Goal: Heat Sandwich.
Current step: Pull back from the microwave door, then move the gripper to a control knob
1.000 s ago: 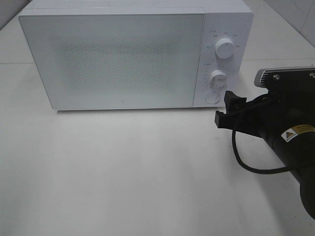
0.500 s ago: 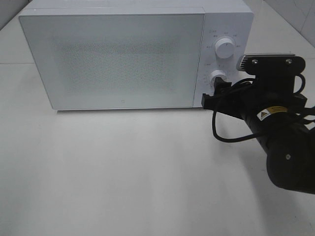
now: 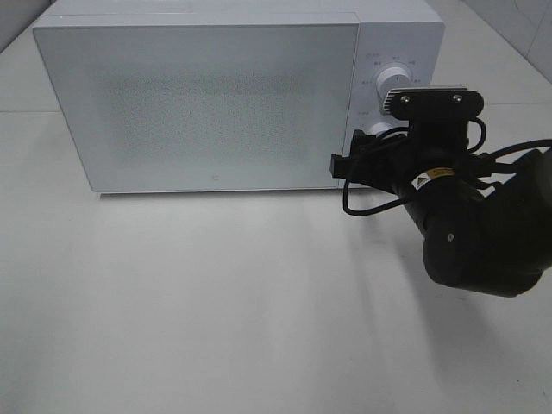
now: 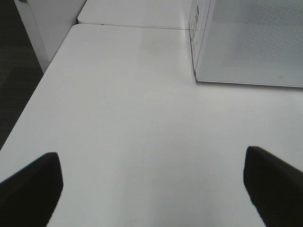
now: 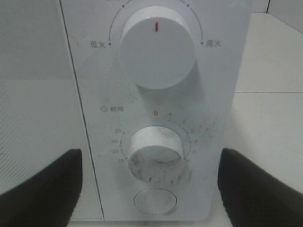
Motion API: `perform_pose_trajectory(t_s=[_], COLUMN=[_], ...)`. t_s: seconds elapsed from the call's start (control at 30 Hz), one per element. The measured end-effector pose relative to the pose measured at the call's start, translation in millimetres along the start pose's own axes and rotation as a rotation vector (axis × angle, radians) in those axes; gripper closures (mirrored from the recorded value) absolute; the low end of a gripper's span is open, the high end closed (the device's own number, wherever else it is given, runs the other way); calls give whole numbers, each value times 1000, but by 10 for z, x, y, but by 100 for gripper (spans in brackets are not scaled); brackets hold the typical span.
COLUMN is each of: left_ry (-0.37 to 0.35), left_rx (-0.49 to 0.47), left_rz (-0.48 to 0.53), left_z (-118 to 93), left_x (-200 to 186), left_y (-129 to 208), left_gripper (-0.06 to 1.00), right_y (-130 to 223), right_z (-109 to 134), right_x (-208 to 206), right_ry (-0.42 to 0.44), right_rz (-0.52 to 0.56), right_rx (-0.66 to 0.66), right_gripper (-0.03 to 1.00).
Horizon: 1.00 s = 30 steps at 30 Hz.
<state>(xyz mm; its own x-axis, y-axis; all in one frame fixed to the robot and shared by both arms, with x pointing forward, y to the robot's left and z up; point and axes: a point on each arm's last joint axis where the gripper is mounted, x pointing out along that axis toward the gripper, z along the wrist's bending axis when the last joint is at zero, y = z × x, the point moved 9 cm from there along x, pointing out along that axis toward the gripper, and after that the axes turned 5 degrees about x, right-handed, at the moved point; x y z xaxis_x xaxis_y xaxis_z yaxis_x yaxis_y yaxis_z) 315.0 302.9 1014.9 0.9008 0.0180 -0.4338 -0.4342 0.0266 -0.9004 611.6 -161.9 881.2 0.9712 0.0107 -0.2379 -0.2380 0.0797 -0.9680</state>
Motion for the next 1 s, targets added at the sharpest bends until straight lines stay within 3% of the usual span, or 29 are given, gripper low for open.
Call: perform_pose_trajectory(t_s=[0.77,0.87,1.0], left_ry=[0,0,0], left_rx=[0,0,0], left_rz=[0,0,0], left_z=[0,0,0], left_x=[0,0,0], left_y=[0,0,0], left_gripper=[-2,-2,-2], right_y=[92,93,93], right_z=[23,23,25], right_x=[282,282,282], right_ry=[-4,-4,-5], right_rz=[19,20,20], right_rx=[-3,-3,-4], right_gripper=[20,25,38])
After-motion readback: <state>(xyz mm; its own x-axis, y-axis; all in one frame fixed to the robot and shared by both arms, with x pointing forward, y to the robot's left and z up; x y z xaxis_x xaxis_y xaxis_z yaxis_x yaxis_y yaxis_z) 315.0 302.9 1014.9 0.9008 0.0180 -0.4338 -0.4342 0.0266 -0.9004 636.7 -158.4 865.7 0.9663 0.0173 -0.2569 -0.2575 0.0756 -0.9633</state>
